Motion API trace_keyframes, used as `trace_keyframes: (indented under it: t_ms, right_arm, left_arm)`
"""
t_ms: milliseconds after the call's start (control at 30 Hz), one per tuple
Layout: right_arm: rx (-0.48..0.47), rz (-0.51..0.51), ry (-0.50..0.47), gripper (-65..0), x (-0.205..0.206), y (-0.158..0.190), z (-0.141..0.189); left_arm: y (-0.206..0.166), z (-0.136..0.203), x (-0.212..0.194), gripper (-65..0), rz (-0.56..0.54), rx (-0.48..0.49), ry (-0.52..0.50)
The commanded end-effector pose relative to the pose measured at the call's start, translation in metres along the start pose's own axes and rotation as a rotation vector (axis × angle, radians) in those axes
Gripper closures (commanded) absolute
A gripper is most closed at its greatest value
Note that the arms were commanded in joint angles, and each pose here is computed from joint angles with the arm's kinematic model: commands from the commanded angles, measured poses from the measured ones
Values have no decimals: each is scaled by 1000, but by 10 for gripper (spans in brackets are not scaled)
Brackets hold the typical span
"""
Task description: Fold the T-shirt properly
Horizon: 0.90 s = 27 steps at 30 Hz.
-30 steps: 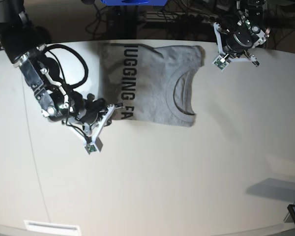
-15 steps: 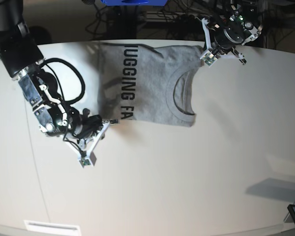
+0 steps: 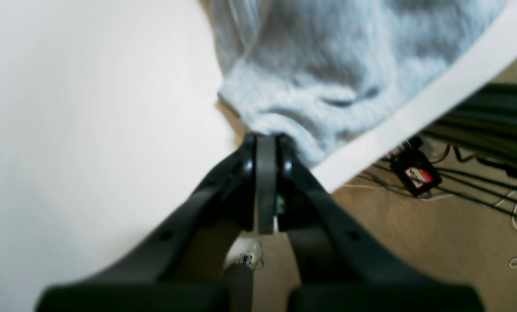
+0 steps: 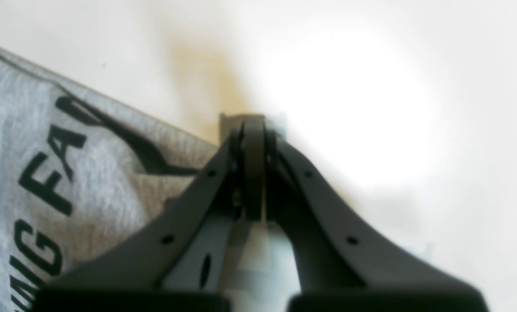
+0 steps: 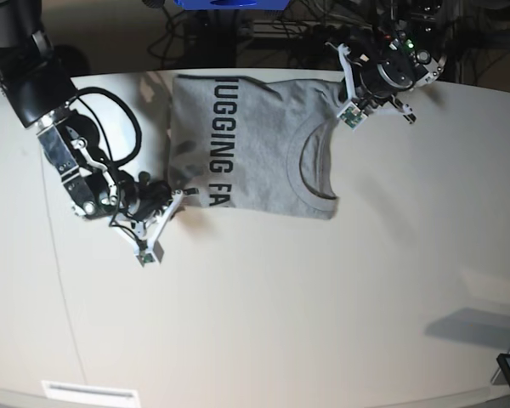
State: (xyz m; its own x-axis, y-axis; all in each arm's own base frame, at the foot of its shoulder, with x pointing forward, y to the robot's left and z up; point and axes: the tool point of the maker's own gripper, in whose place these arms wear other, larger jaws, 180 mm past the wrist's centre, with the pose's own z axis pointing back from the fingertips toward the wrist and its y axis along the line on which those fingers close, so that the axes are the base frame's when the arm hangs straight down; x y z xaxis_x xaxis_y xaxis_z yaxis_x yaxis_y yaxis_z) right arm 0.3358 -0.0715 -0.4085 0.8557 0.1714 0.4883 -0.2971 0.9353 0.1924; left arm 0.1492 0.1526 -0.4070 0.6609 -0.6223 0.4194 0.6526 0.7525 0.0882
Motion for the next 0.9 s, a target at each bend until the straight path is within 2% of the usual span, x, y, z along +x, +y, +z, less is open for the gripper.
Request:
trace_keyframes:
  t_ms: [0,433,667,867]
  right_arm:
    - [-3,7,-40,-1,13,-2,6]
    - [-16,-4,26,-1,-20,-10,2]
    - [-20,-3,37,-1,-33,-14,7]
    - [-8,-1,39,-1,-40,-9,8]
  left_arm:
    - [-3,-1,3,-3,-5,-15,-10]
    - [31,-10,20,-5,-12,43,-8]
    - [42,-30,12,-5,30,25,29]
    - [50,-31,20,-5,29,37,15]
